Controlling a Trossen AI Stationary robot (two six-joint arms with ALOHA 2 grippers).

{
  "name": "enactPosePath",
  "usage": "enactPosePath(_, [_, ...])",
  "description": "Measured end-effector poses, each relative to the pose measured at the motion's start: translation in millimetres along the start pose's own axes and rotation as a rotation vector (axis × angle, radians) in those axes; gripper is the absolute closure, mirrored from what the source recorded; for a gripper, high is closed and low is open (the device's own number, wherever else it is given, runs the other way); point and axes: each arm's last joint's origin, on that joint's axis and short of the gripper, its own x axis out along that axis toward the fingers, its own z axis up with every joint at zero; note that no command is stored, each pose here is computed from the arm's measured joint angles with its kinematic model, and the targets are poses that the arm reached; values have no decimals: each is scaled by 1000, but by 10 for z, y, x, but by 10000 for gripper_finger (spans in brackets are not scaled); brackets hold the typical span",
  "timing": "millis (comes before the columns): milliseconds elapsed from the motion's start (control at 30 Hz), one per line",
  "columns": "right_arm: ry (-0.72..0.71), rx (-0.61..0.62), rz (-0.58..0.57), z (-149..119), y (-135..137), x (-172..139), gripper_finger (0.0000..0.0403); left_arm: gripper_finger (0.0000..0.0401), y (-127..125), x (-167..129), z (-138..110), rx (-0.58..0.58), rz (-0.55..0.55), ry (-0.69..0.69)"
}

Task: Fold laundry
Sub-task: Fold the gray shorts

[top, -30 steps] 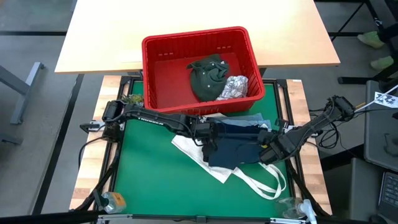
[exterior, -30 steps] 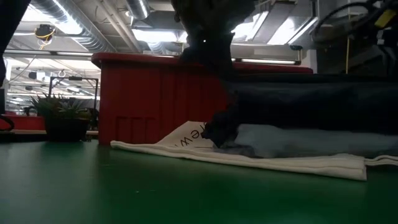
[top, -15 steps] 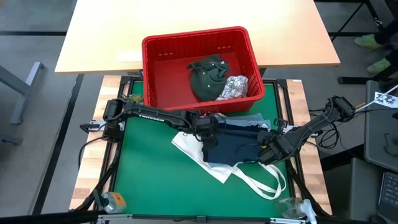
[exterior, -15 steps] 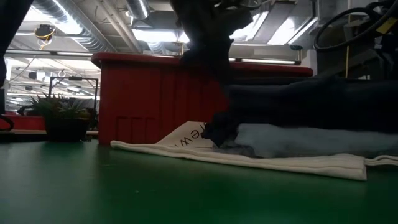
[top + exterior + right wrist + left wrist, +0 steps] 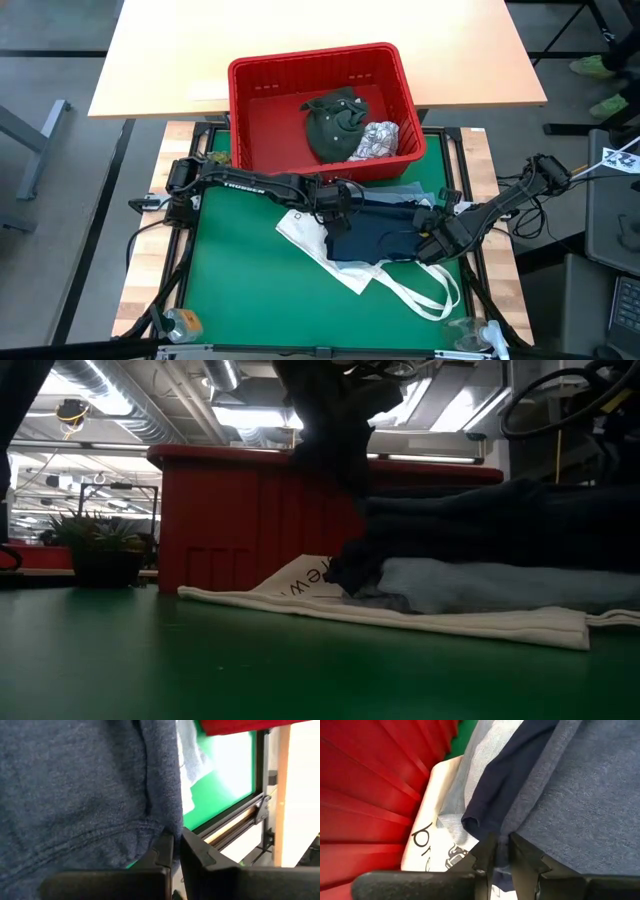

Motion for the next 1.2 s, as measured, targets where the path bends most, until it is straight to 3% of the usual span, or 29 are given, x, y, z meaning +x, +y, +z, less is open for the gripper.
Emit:
enactPosePath(167, [-10,-2,-13,2,-5,0,373,332,6,0,3,0,20,-9])
enactPosePath(467, [-102,-14,-122,18,-48,-3,276,291,14,-1,3,1,47,-19])
enactPosePath(633, [-119,-14,-135,23,-52,-5,244,281,7,0,11,-10,36,-24])
enactPosePath(933, [58,13,86,8,15,-56,248,280,-286,-80,16,-1,-266,-41])
enactPosePath(1200, [-76,27,189,105,191,52,248,280,-706,-157,-239,92,-273,-42])
